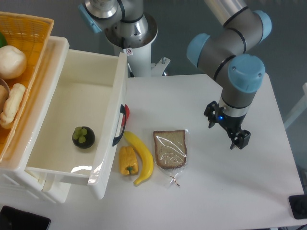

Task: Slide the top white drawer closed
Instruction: 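Move the gripper from beside the bread bag toward the open drawer's front panel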

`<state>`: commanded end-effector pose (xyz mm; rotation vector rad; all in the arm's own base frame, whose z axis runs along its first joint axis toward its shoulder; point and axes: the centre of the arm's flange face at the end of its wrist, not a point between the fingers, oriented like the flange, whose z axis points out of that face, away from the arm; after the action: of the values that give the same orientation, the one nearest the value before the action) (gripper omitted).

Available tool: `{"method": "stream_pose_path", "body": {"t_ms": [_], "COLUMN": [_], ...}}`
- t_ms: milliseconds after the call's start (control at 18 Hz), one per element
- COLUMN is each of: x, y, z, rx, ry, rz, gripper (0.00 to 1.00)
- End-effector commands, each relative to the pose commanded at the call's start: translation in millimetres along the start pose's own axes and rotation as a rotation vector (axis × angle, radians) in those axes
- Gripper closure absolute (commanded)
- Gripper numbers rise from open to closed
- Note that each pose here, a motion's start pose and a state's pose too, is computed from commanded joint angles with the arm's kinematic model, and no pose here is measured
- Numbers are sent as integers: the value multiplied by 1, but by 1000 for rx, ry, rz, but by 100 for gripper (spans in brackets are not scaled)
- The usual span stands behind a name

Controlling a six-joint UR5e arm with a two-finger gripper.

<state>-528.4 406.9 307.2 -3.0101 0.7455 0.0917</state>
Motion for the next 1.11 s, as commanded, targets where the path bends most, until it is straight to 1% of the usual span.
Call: {"method": "stream_pose_path", "body": {"t_ms": [278,444,556,667,778,889,1056,1111], "x": [5,23,41,57,57,61,59,60], "y": [-1,-4,-9,-11,-15,-26,-35,-42], "z": [3,18,14,19,15,17,9,9], "rx": [5,16,14,9,14,13,27,33], "ry": [8,44,54,72,68,71,57,59], "rz": [-15,-29,-25,-34,-92,-135,-230,-229], "gripper": [0,0,0,0,0,0,0,8]}}
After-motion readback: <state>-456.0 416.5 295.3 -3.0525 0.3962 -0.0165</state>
